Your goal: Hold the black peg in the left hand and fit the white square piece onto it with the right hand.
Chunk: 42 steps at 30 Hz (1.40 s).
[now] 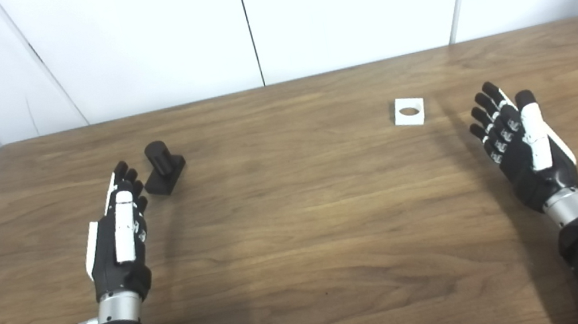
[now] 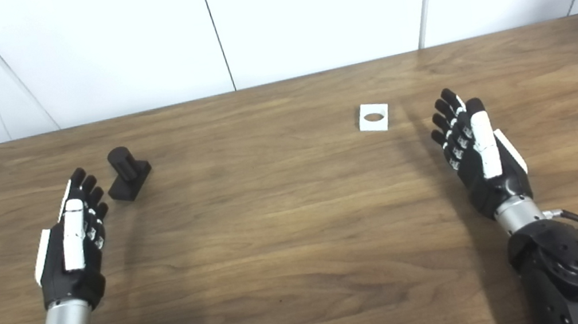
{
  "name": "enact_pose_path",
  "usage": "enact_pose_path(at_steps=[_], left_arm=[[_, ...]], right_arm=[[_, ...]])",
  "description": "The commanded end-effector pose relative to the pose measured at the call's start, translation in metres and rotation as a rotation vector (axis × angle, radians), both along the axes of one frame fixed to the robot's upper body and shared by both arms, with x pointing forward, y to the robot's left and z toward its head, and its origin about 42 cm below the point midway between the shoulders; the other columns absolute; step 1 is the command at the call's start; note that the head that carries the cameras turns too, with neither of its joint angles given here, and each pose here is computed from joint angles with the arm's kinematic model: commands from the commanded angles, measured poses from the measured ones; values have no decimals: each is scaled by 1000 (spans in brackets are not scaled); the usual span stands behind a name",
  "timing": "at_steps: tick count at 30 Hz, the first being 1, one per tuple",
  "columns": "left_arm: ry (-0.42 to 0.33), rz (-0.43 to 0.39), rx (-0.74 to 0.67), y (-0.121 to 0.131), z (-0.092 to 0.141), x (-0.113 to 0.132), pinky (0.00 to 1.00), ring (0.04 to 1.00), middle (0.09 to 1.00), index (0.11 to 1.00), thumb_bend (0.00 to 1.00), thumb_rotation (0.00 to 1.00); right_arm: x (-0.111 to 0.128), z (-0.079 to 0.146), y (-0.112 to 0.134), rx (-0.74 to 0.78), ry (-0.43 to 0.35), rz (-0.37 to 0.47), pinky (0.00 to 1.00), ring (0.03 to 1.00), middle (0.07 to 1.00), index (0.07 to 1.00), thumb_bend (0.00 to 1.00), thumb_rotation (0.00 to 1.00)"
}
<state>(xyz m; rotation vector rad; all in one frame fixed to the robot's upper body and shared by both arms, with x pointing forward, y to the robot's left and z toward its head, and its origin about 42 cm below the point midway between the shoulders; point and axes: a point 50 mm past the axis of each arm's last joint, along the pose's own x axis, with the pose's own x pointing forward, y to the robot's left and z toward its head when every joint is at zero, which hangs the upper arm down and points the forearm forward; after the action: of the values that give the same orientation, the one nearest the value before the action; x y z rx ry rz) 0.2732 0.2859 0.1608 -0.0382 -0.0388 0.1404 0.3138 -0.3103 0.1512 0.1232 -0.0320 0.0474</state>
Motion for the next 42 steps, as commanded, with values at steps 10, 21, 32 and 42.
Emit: enact_pose_path(at_steps=[10, 21, 32, 42], left_arm=[[-48, -1, 32, -1, 12, 2, 1000, 1000, 1000, 1000, 410, 922], [-47, -2, 47, 0, 14, 2, 1000, 1000, 1000, 1000, 388, 946], [1, 103, 282, 3, 24, 8, 1000, 1000, 1000, 944, 480, 698], [17, 199, 574, 4, 36, 17, 909, 959, 979, 925, 508, 586]], right_arm=[[9, 20, 1, -7, -79, 21, 1000, 1000, 1000, 1000, 597, 1000], [9, 18, -1, -7, -79, 15, 1000, 1000, 1000, 1000, 605, 1000], [9, 15, -1, -7, -71, 19, 1000, 1000, 1000, 1000, 616, 1000], [9, 11, -1, -10, -65, 17, 1000, 1000, 1000, 1000, 622, 1000]])
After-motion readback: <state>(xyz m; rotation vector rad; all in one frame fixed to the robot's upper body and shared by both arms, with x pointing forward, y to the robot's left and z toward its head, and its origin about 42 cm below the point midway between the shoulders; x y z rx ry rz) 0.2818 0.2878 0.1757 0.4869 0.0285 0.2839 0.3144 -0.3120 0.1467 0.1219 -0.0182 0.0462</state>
